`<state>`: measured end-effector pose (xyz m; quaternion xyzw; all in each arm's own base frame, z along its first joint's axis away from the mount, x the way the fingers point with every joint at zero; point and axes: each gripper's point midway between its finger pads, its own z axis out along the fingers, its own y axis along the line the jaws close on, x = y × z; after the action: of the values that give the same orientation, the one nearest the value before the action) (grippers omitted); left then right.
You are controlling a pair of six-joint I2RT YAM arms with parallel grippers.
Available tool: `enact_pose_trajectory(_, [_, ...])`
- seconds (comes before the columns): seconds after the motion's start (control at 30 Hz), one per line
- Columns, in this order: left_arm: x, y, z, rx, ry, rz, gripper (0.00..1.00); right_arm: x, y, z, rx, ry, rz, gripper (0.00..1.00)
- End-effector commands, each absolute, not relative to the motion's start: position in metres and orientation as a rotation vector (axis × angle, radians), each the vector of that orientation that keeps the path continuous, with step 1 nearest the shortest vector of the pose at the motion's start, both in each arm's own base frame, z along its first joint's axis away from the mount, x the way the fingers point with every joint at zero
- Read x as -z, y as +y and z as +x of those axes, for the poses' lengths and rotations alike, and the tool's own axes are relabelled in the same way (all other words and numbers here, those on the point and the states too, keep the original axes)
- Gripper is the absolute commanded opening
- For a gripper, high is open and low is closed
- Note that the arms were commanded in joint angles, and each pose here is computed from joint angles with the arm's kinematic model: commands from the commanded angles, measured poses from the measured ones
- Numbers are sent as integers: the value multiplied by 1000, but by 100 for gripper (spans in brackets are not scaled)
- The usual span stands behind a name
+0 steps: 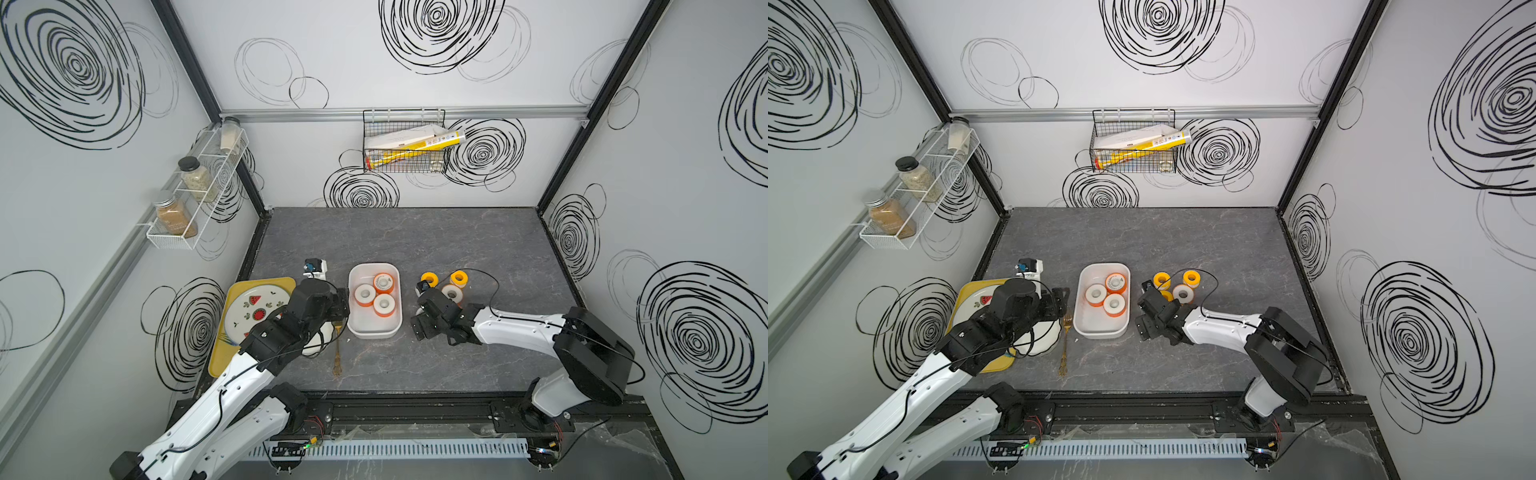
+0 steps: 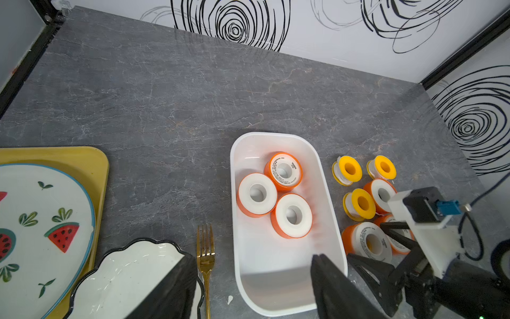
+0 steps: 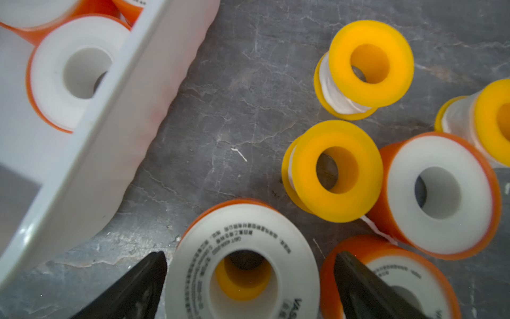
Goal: Put the sealing tape into the storage box
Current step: Pick up the sealing tape at the center of the board.
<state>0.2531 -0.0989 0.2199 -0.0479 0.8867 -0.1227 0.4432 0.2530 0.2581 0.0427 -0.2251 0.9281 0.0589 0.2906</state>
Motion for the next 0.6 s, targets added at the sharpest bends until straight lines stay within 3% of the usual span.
enact_pose_trajectory(0.0, [-224,-99,259,302,2170,-119,72,-41,264,254,-156,2486,-603,99])
enact_pose_trajectory(0.57, [-221,-95,262,292,2177,-133,73,-42,265,256,-153,2495,-575,74])
